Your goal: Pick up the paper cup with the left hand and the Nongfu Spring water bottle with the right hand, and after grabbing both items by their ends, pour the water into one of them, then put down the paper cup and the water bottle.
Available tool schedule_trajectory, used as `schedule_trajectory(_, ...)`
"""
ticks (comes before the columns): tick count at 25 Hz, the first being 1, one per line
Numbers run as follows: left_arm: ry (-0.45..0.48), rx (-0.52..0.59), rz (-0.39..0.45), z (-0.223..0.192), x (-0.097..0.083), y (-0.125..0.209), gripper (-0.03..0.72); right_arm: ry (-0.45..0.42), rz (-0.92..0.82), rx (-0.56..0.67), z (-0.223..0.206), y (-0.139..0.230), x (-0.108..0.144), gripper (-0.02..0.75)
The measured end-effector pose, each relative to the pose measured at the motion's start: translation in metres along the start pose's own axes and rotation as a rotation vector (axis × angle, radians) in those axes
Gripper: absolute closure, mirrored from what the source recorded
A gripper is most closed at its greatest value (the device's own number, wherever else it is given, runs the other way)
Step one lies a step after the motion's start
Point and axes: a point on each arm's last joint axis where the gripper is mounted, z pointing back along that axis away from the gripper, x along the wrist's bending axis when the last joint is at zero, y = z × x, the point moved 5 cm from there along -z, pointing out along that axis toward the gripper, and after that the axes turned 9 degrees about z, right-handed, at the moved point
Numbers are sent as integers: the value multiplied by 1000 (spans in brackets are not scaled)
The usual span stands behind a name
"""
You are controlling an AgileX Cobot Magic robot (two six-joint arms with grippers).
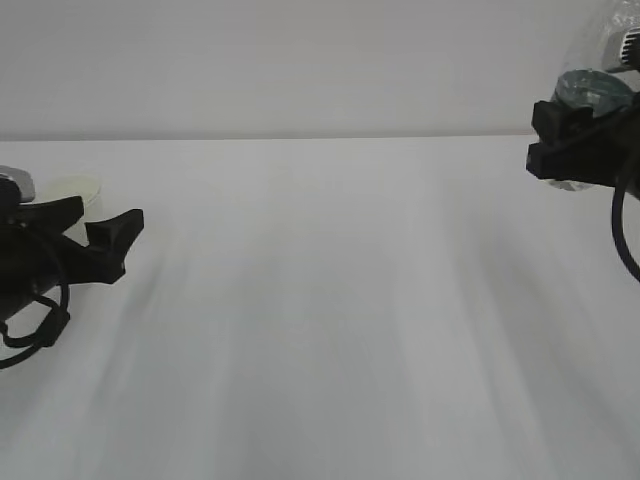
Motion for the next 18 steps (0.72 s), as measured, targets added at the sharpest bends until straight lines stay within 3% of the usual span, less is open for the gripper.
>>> schedule_trajectory(6, 65, 10, -8, -1, -25, 4, 101, 22, -41, 15, 0, 2, -3, 271)
schedule_trajectory(18, 54, 8, -1, -1, -25, 4, 101, -13, 98, 95, -26, 41, 15, 271)
